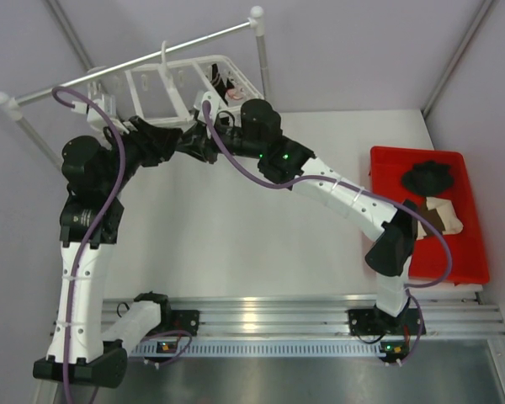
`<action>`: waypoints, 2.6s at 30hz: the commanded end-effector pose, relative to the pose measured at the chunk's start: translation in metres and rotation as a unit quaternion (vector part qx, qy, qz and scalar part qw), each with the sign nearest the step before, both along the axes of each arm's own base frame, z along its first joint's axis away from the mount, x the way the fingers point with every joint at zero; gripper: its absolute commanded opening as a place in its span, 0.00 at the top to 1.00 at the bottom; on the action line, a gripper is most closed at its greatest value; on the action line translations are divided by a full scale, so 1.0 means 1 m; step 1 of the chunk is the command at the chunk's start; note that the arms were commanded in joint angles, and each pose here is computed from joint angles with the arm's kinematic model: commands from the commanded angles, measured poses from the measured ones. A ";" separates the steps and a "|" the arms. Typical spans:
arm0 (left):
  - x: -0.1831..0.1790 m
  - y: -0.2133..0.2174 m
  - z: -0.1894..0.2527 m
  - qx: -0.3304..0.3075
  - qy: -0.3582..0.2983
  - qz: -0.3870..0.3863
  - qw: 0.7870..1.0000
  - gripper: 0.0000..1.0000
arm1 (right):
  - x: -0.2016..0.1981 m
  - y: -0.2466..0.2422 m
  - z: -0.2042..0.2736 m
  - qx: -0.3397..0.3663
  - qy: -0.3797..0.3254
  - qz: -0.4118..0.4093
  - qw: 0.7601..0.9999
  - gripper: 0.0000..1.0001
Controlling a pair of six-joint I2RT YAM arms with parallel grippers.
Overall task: Clip the socks to the hanger
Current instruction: Open the clamp at the hanger, then pick up the sock from the bin.
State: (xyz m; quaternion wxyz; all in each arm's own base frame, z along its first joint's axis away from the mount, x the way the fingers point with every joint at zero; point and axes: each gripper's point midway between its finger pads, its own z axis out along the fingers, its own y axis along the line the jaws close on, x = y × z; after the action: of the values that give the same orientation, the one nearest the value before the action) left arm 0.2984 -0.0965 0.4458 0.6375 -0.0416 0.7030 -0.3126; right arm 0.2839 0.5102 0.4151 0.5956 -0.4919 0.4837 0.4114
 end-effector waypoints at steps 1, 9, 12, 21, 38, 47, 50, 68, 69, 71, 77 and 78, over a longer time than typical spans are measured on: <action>-0.001 0.005 0.029 0.014 -0.051 0.014 0.999 0.43 | -0.010 0.003 0.021 0.015 -0.017 0.013 1.000 1.00; 0.005 0.006 0.023 0.010 -0.038 0.017 0.999 0.65 | -0.011 0.002 0.021 0.013 -0.019 0.014 1.000 1.00; 0.006 0.004 0.018 0.013 -0.029 0.012 0.999 0.83 | -0.012 0.000 0.022 0.013 -0.019 0.014 1.000 1.00; 0.005 0.005 0.011 0.012 -0.014 0.015 1.000 1.00 | -0.009 -0.001 0.025 0.021 -0.016 0.008 1.000 0.73; 0.006 0.002 0.001 -0.027 -0.001 0.013 1.000 1.00 | -0.011 -0.155 -0.070 -0.114 0.094 -0.074 0.986 0.00; 0.006 0.001 -0.004 -0.025 -0.001 0.010 1.000 1.00 | -0.004 -0.355 -0.146 -0.246 0.131 -0.183 0.943 0.02; 0.006 0.001 -0.005 -0.026 0.000 0.009 1.000 1.00 | -0.015 -0.429 -0.175 -0.283 0.194 -0.231 0.911 0.08; 0.006 -0.002 -0.008 -0.026 0.004 0.003 1.000 1.00 | 0.003 -0.642 -0.319 -0.500 0.145 -0.184 0.834 0.54; 0.007 -0.002 -0.009 -0.027 0.005 0.003 1.000 1.00 | 0.003 -0.641 -0.327 -0.499 0.147 -0.180 0.835 0.54; 0.007 -0.002 -0.009 -0.028 0.006 0.003 1.000 1.00 | 0.007 -0.641 -0.337 -0.497 0.142 -0.186 0.835 0.55; 0.009 -0.002 -0.015 -0.027 0.012 0.005 1.000 1.00 | 0.018 -0.642 -0.364 -0.503 0.136 -0.185 0.833 0.55; 0.009 -0.002 -0.015 -0.027 0.011 0.005 1.000 1.00 | 0.020 -0.640 -0.369 -0.503 0.138 -0.182 0.834 0.55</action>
State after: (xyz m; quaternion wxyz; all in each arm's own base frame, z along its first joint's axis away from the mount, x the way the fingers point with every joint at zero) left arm 0.3063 -0.0943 0.4284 0.6248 -0.0754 0.7084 -0.3194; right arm 0.2828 -0.1297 0.0510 0.2362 -0.5449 0.8001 0.0847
